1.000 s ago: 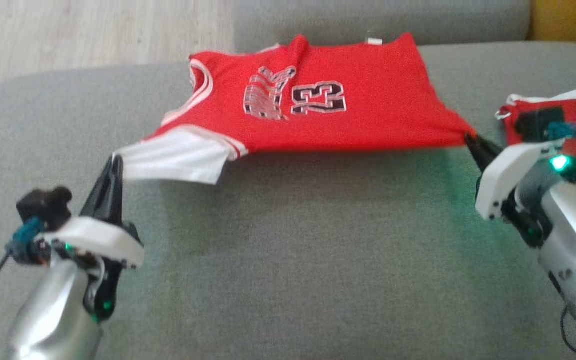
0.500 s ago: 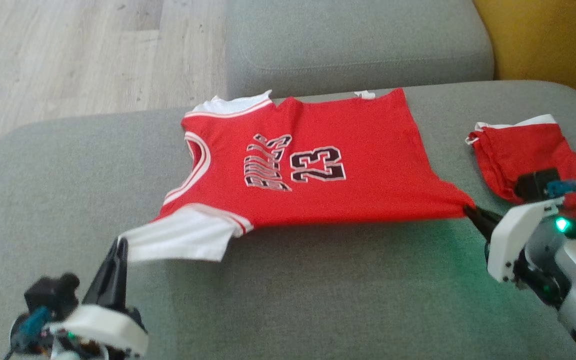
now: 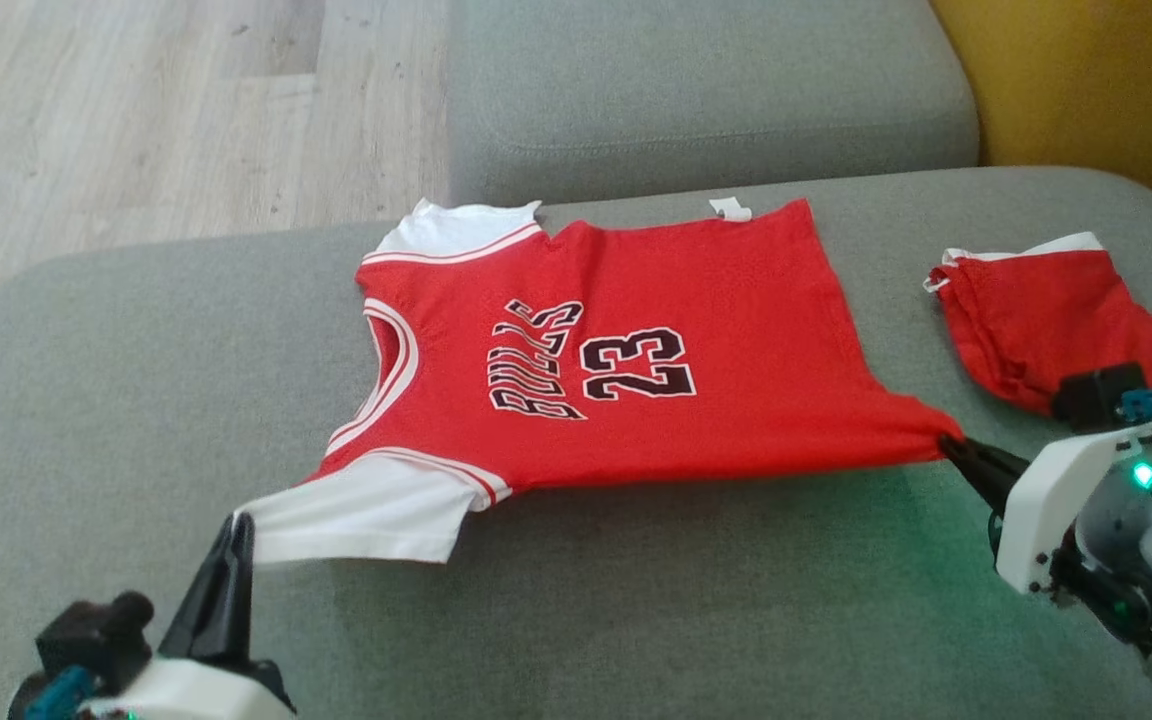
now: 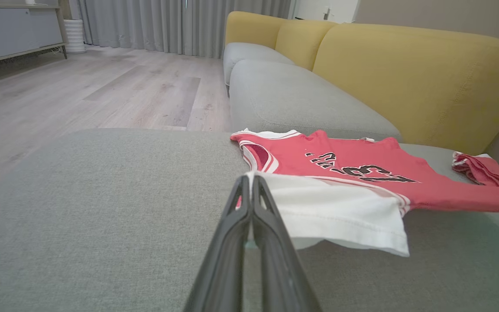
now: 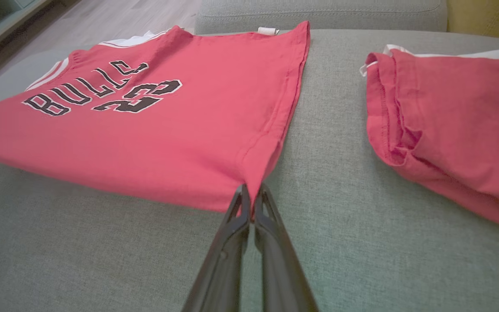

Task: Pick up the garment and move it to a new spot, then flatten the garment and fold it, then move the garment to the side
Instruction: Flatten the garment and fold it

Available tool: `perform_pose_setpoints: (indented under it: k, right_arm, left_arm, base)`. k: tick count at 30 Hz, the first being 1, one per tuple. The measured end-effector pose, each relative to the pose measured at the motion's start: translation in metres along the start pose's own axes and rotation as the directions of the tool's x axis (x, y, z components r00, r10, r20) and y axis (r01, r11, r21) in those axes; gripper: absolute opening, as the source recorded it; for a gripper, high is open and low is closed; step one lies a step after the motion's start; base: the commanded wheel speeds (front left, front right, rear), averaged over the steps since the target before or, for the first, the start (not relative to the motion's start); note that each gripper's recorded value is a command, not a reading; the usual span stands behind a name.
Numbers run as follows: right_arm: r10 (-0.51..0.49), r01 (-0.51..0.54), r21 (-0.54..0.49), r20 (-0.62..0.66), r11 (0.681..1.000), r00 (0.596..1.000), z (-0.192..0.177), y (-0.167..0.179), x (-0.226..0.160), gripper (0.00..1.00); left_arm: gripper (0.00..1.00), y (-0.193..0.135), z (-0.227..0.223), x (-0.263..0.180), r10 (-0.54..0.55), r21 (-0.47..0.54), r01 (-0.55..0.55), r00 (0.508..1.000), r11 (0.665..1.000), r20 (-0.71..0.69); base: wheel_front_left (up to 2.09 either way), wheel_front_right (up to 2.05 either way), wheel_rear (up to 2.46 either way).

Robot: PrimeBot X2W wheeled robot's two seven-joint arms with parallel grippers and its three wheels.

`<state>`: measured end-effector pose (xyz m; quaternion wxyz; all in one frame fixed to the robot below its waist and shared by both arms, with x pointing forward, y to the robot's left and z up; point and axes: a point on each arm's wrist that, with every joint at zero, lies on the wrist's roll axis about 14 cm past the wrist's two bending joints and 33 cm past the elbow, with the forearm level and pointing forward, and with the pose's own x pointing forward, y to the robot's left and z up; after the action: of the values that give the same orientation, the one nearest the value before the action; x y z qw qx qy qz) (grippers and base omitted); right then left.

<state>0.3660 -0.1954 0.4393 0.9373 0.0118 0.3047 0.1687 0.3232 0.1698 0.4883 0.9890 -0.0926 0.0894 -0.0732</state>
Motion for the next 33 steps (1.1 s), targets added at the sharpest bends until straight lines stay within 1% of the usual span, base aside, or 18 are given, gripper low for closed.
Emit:
perform_pose_setpoints:
  k: [4, 7, 10, 15, 18, 24, 33]
  right_arm:
    - [-0.009, 0.009, -0.005, 0.010, 1.000, 1.000, 0.005, -0.003, 0.003, 0.00]
    - [-0.017, 0.017, -0.006, 0.013, 1.000, 1.000, 0.007, -0.004, 0.010, 0.00]
    - [-0.018, 0.018, -0.003, -0.004, 1.000, 1.000, 0.005, -0.003, 0.017, 0.00]
    - [-0.038, 0.038, -0.011, 0.020, 0.999, 0.999, 0.027, -0.012, 0.034, 0.00]
    - [-0.047, 0.047, -0.019, 0.015, 0.999, 0.999, 0.036, -0.015, 0.047, 0.00]
    - [-0.075, 0.073, -0.035, -0.058, 0.997, 0.996, 0.029, -0.025, 0.071, 0.00]
    - [-0.091, 0.083, -0.061, -0.131, 0.995, 0.987, 0.019, -0.033, 0.095, 0.00]
  left_arm:
    - [0.00, 0.002, 0.007, 0.011, -0.007, 0.016, 0.007, 1.000, 1.000, -0.001]
    - [0.00, 0.005, 0.017, 0.029, -0.022, 0.065, 0.022, 1.000, 0.998, -0.002]
    - [0.00, 0.006, 0.019, 0.043, -0.037, 0.088, 0.039, 0.999, 0.995, -0.023]
    - [0.00, 0.013, 0.020, 0.075, -0.053, 0.155, 0.063, 0.996, 0.986, -0.072]
    - [0.00, 0.015, 0.017, 0.096, -0.070, 0.196, 0.092, 0.991, 0.976, -0.116]
    - [0.00, 0.022, 0.001, 0.132, -0.084, 0.282, 0.148, 0.970, 0.948, -0.227]
    - [0.00, 0.026, -0.028, 0.164, -0.084, 0.356, 0.207, 0.940, 0.911, -0.332]
  base:
    - [0.00, 0.00, 0.00]
    - [0.00, 0.00, 0.00]
    - [0.00, 0.00, 0.00]
    - [0.00, 0.00, 0.00]
    - [0.00, 0.00, 0.00]
    - [0.00, 0.00, 0.00]
    - [0.00, 0.00, 0.00]
